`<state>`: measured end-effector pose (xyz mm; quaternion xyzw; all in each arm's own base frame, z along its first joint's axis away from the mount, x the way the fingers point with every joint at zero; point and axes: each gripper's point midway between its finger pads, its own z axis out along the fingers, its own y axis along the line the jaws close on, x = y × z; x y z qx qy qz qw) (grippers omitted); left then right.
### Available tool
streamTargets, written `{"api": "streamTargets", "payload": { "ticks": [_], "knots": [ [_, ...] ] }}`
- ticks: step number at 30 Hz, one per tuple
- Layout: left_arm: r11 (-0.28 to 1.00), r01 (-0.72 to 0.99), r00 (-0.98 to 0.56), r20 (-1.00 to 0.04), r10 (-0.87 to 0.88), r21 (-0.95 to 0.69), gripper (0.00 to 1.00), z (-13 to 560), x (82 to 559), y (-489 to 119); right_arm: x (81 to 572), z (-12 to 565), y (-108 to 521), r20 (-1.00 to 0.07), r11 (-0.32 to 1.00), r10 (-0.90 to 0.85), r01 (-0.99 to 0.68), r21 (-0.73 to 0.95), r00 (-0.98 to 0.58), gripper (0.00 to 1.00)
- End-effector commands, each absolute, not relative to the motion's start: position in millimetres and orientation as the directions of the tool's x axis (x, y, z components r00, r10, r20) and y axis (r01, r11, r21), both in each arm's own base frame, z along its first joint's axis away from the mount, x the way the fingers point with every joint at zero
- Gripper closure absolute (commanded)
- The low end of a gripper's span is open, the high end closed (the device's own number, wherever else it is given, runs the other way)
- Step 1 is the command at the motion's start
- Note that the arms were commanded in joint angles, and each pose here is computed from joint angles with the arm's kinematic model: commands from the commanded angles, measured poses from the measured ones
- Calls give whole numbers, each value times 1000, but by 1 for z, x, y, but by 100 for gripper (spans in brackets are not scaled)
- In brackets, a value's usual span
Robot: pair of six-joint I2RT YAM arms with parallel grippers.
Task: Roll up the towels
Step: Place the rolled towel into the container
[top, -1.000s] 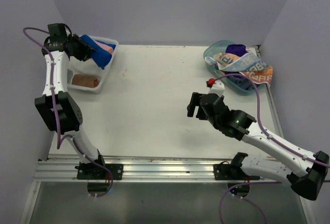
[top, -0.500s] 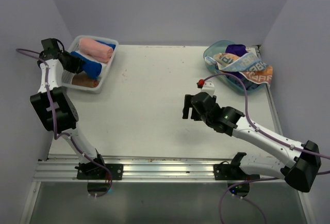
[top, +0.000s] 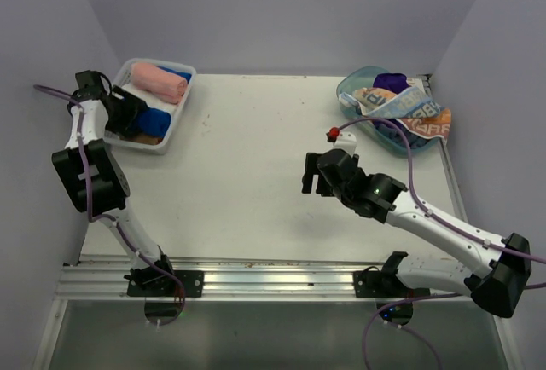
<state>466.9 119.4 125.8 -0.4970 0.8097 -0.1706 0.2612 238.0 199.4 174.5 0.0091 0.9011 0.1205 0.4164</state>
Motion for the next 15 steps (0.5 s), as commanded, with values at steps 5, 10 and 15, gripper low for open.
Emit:
{"api": "streamTargets", "payload": {
  "ticks": [5, 10, 15],
  "knots": [
    [554, -647, -421, -360, -833, -524, 16, 182, 458, 124, 248, 212, 193, -799, 972, 144, -67, 224, -584, 16],
    [596, -621, -433, -411, -802, -510, 16, 209, 443, 120, 250, 226, 177, -824, 980, 154, -21, 197, -545, 14],
    [618, -614, -430, -449, -783, -490, 16, 226, 420, 116, 256, 237, 155, -835, 989, 146, 48, 143, -531, 11]
  ]
}}
